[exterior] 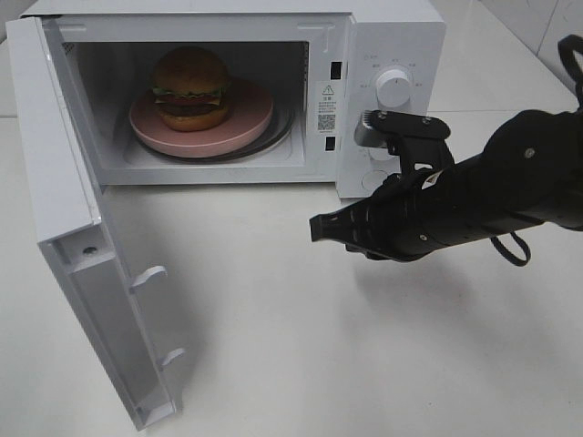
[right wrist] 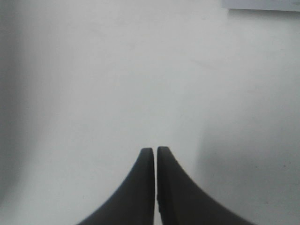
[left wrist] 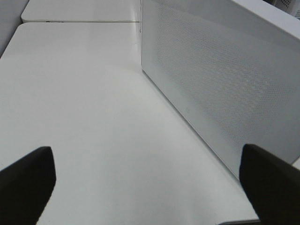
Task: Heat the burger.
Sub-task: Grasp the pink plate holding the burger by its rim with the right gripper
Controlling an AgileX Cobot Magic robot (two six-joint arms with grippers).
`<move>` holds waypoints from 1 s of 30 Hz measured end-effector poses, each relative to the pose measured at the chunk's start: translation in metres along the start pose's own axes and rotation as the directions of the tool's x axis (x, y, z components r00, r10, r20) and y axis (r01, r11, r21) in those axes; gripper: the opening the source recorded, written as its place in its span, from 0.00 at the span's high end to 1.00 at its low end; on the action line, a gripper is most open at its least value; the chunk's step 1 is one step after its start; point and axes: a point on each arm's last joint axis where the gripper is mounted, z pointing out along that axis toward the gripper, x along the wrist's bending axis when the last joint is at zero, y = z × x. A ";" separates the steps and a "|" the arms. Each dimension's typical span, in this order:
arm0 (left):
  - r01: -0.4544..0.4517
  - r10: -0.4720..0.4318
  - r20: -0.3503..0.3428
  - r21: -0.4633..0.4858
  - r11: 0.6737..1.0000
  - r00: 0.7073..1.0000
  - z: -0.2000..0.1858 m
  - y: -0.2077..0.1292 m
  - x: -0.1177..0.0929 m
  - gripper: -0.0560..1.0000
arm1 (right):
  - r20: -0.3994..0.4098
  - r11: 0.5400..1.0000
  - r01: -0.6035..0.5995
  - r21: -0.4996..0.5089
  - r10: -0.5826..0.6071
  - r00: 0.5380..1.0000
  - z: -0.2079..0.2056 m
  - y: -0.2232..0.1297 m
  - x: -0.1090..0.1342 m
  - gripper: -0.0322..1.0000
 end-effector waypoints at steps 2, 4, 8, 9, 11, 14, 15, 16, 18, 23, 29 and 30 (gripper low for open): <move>0.000 0.000 0.000 0.000 1.000 1.000 0.000 0.000 0.000 0.01 | -0.016 0.999 0.044 0.027 -0.044 0.999 -0.003 0.000 0.002 0.94; 0.000 0.000 0.000 0.000 1.000 1.000 0.000 0.000 0.000 0.01 | -0.045 0.990 0.116 0.081 -0.112 0.993 -0.007 -0.001 0.006 0.93; 0.000 0.000 0.000 0.000 1.000 1.000 0.000 0.000 0.000 0.01 | -0.123 0.939 0.262 0.222 -0.239 0.963 -0.020 0.008 0.017 0.93; 0.000 0.000 0.000 0.000 1.000 1.000 0.000 0.000 0.000 0.01 | -0.123 0.939 0.262 0.222 -0.239 0.963 -0.020 0.008 0.017 0.93; 0.000 0.000 0.000 0.000 1.000 1.000 0.000 0.000 0.000 0.01 | -0.169 0.864 0.388 0.322 -0.350 0.921 -0.030 0.013 0.020 0.92; 0.000 0.000 0.000 0.000 1.000 1.000 0.000 0.000 0.000 0.01 | -0.204 0.771 0.508 0.383 -0.466 0.861 -0.040 0.021 0.021 0.91; 0.000 0.000 0.000 0.000 1.000 1.000 0.000 0.000 0.000 0.01 | -0.204 0.771 0.508 0.383 -0.466 0.861 -0.040 0.021 0.021 0.91; 0.000 0.000 0.000 0.000 1.000 1.000 0.000 0.000 0.000 0.01 | -0.211 0.715 0.575 0.397 -0.539 0.816 -0.044 0.025 0.019 0.91; 0.000 0.000 0.000 0.000 1.000 1.000 0.000 0.000 0.000 0.01 | -0.209 0.690 0.606 0.396 -0.575 0.791 -0.046 0.028 0.018 0.90; 0.000 0.000 0.000 0.000 1.000 1.000 0.000 0.000 0.000 0.01 | -0.199 0.585 0.724 0.367 -0.710 0.675 -0.052 0.042 0.016 0.88; 0.000 0.000 0.000 0.000 1.000 1.000 0.000 0.000 0.000 0.01 | -0.263 0.276 0.914 0.296 -0.897 0.356 -0.055 0.052 0.013 0.86; 0.000 0.000 0.000 0.000 1.000 1.000 0.000 0.000 0.000 0.01 | -0.282 0.144 0.954 0.263 -0.934 0.219 -0.055 0.055 0.013 0.86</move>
